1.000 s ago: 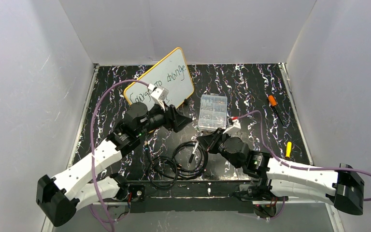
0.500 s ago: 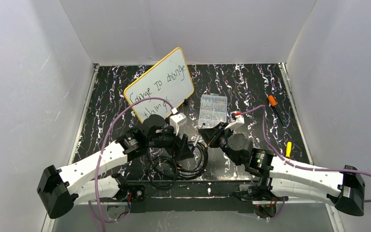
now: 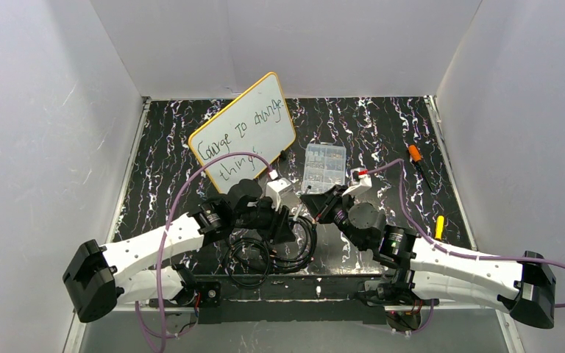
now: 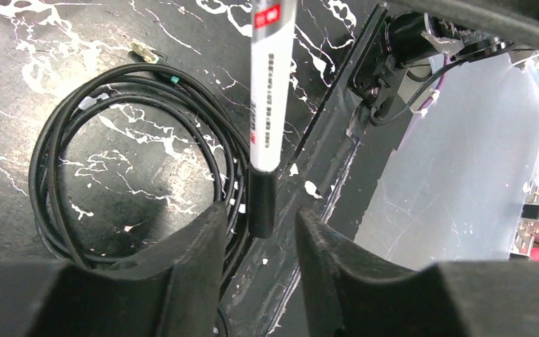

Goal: Write a sentence on the whiteboard
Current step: Close the whiteboard marker at the center of the board.

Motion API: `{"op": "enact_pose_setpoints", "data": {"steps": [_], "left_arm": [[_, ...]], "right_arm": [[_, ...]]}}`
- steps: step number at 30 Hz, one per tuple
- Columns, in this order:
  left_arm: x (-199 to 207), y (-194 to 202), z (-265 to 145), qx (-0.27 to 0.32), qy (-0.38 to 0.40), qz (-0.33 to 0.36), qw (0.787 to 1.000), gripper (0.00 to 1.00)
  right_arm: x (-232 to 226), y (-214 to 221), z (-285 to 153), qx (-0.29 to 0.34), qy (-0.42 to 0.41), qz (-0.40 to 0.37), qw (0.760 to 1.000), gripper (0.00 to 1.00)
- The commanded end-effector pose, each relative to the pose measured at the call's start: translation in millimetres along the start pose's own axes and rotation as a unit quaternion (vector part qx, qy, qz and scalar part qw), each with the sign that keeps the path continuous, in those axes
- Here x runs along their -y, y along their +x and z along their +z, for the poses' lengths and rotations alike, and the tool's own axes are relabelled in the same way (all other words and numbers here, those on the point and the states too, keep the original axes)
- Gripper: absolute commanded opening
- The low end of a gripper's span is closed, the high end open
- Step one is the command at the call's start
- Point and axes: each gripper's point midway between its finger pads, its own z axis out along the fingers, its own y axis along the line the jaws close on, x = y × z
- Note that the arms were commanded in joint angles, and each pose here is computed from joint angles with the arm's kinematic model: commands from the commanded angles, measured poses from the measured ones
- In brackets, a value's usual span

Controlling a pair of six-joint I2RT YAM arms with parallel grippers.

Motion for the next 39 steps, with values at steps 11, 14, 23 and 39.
{"op": "enact_pose_setpoints", "data": {"steps": [11,14,23,39], "left_arm": [[1.6,-16.0,10.7,0.046,0.007,-0.009,0.999,0.20],[1.2,-15.7,9.9,0.049,0.006,-0.005,0.999,0.00],[-6.0,-23.8,-1.9,0.089,-0.014,0.054,0.994,0.00],[-1.1,-56.0,-9.4,0.109,0.017,0.078,0.991,0.00]], "right_arm": [[-28.3,-22.8,-3.2,0.028,-0.040,0.035,0.998,0.01],[-27.0,-20.7,-3.0,0.024,-0.038,0.033,0.998,0.01],[-20.9,-1.4,-2.0,-0.013,-0.032,0.024,0.999,0.01],[-5.2,59.6,-11.0,-0.132,-0.023,-0.003,0.991,0.01]]}}
